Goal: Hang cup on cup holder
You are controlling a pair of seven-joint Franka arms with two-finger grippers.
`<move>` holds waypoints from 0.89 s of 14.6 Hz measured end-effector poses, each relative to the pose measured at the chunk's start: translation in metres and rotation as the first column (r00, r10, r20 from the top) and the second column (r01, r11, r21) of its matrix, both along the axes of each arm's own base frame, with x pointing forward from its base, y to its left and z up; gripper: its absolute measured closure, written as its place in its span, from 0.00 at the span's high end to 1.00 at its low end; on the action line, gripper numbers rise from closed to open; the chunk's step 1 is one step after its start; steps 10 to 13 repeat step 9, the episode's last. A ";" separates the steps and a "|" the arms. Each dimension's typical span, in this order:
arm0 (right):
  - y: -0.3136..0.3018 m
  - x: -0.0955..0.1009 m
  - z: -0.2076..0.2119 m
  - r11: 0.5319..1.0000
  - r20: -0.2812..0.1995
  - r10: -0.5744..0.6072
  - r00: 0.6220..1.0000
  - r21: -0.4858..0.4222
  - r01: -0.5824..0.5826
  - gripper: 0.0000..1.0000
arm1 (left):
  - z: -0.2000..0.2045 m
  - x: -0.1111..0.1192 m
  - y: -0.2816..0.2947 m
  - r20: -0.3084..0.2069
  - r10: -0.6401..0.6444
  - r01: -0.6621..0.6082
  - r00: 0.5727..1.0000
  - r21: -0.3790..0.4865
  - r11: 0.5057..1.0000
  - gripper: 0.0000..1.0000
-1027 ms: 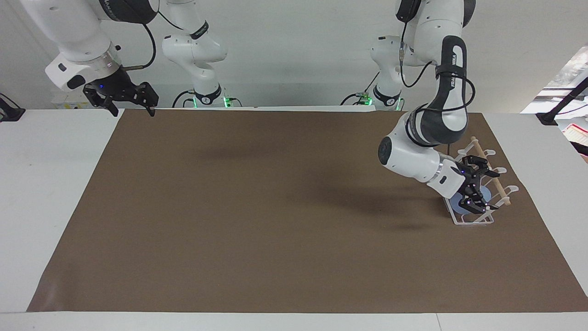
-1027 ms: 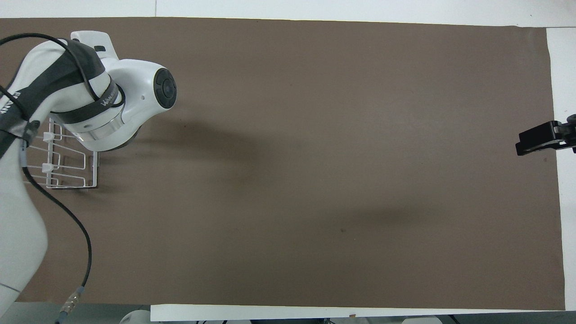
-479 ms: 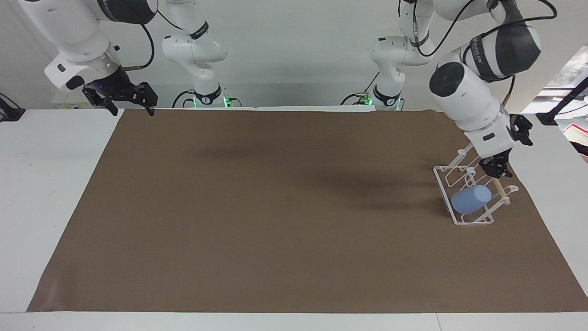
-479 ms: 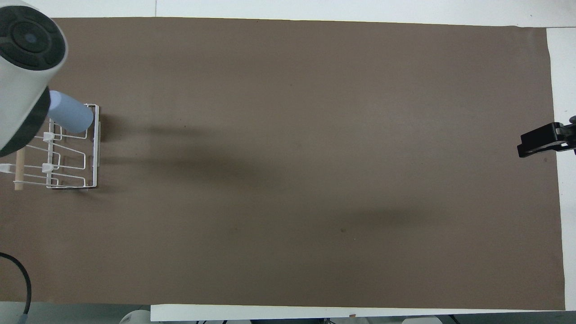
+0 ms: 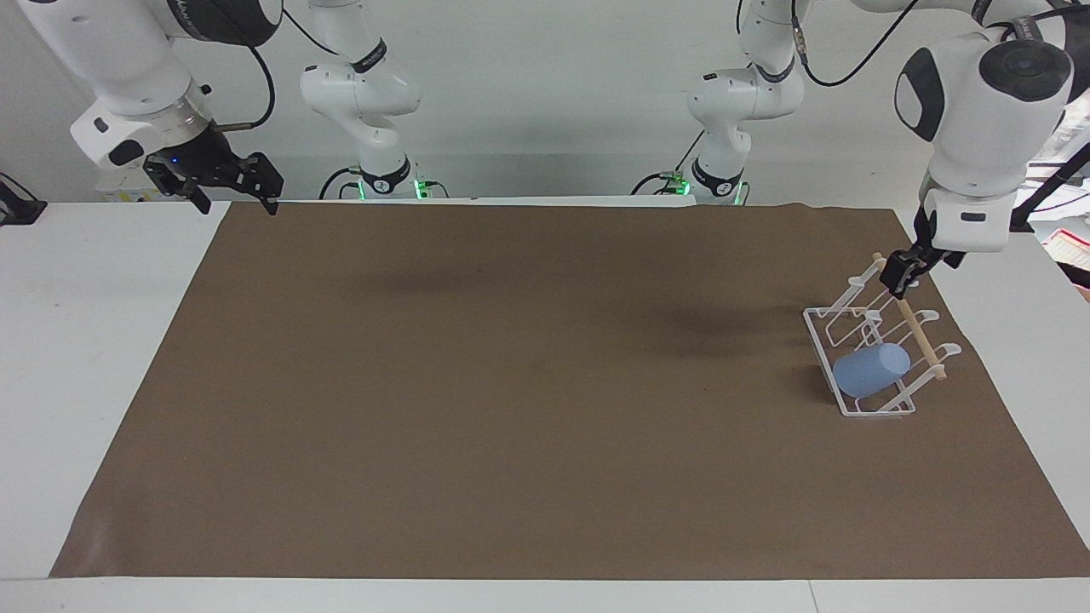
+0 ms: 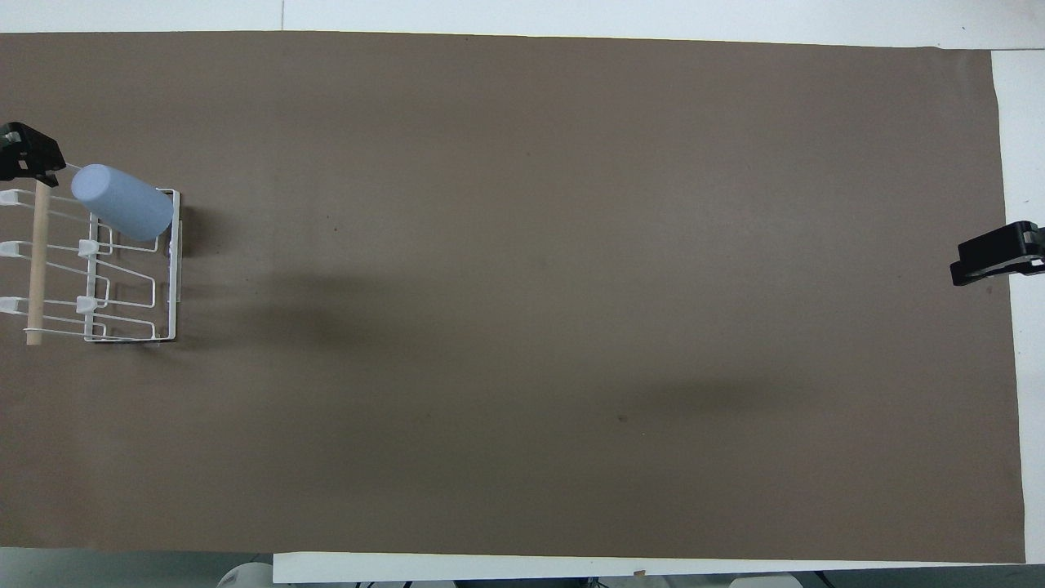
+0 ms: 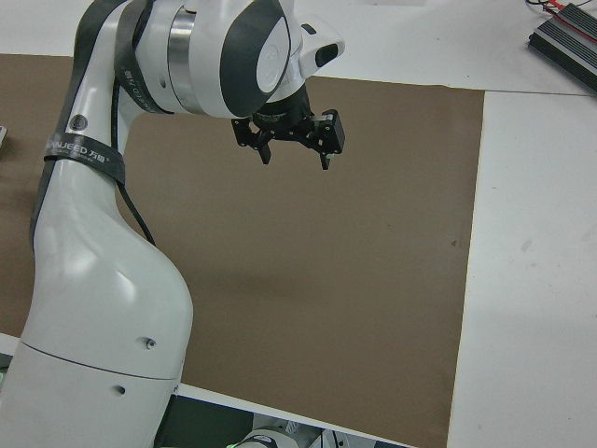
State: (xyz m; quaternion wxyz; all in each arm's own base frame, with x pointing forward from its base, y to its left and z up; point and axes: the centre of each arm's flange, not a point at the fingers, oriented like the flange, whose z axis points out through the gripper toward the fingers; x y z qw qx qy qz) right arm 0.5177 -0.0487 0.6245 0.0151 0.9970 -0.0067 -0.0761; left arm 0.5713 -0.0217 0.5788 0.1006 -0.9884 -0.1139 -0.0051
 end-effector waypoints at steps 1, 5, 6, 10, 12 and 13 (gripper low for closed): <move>0.000 0.000 0.000 1.000 0.000 0.001 1.000 0.000 -0.001 1.00 | 0.000 -0.006 0.000 -0.041 -0.041 0.038 0.998 -0.070 0.997 1.00; 0.000 0.000 0.000 1.000 0.000 0.001 1.000 0.000 -0.001 1.00 | 0.002 -0.015 -0.029 -0.080 -0.200 0.182 0.976 -0.194 0.964 1.00; 0.000 0.000 0.000 1.000 0.000 0.001 1.000 0.000 -0.001 1.00 | 0.004 -0.017 -0.045 -0.078 -0.231 0.212 0.970 -0.198 0.957 1.00; 0.000 0.000 0.000 1.000 0.000 0.001 1.000 0.000 -0.001 1.00 | 0.017 -0.024 -0.086 -0.063 -0.302 0.285 0.951 -0.198 0.938 1.00; 0.000 0.000 0.000 1.000 0.000 0.001 1.000 0.000 -0.001 1.00 | 0.017 -0.024 -0.086 -0.063 -0.302 0.285 0.951 -0.198 0.938 1.00; 0.000 0.000 0.000 1.000 0.000 0.001 1.000 0.000 -0.001 1.00 | 0.017 -0.024 -0.086 -0.063 -0.302 0.285 0.951 -0.198 0.938 1.00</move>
